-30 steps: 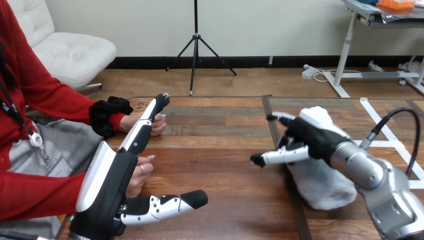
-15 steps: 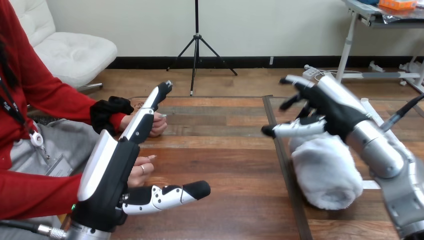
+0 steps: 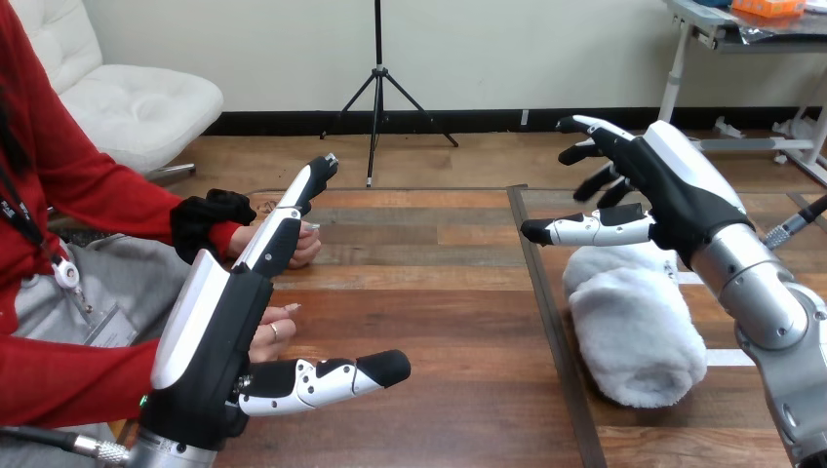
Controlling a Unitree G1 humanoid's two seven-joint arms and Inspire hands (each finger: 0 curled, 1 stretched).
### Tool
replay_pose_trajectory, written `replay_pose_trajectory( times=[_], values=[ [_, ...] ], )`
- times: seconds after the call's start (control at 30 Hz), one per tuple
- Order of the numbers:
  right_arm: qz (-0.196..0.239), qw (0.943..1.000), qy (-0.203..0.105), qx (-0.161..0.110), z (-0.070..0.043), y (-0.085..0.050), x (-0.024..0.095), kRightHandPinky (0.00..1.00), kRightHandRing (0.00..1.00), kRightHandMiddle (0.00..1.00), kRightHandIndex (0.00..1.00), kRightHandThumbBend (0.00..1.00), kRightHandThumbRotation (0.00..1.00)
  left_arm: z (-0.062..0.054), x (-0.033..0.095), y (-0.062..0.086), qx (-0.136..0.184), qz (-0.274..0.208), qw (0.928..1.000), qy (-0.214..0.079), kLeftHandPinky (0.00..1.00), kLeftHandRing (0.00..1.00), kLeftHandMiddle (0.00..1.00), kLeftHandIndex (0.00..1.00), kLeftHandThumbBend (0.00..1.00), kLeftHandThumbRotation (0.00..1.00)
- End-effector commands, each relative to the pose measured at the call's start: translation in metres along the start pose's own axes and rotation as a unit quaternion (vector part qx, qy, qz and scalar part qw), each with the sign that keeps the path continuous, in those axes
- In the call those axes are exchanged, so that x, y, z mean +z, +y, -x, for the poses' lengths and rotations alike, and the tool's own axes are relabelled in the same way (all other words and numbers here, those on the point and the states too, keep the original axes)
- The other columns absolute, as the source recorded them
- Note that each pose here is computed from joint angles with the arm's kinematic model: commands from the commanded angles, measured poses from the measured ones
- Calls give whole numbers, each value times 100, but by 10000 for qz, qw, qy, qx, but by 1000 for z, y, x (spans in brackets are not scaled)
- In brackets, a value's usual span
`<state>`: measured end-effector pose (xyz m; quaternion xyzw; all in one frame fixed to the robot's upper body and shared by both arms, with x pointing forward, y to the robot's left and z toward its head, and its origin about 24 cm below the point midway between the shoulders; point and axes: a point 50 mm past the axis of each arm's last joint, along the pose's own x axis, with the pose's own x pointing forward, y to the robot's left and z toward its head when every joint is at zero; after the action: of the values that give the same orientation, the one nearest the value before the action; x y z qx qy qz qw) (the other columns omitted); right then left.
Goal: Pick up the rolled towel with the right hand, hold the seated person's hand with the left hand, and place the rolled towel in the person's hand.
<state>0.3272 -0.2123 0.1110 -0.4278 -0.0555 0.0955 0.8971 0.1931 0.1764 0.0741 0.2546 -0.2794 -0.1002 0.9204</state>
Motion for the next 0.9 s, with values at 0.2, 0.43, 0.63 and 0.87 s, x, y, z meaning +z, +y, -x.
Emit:
replay_pose_trajectory(
  times=[0.2,0.43,0.63,0.87],
  values=[
    [-86,9973,-438,-579,-14,-24,10,70,78,82,88,100,44,-13,2,6,91,-4,9995,-300,93,95,96,96,100,58],
    [-105,9966,-424,-700,-16,-23,5,74,81,84,89,100,47,-13,3,6,83,-6,9995,-303,92,94,95,96,100,58],
    [-53,9969,-266,-734,-18,-24,-1,75,82,85,90,100,50,-14,3,6,77,-34,9995,-298,91,94,95,96,100,59],
    [157,9968,73,-784,-22,-24,-7,73,81,86,91,100,52,-14,3,7,65,-16,9995,-309,91,94,95,96,100,59]
  ],
)
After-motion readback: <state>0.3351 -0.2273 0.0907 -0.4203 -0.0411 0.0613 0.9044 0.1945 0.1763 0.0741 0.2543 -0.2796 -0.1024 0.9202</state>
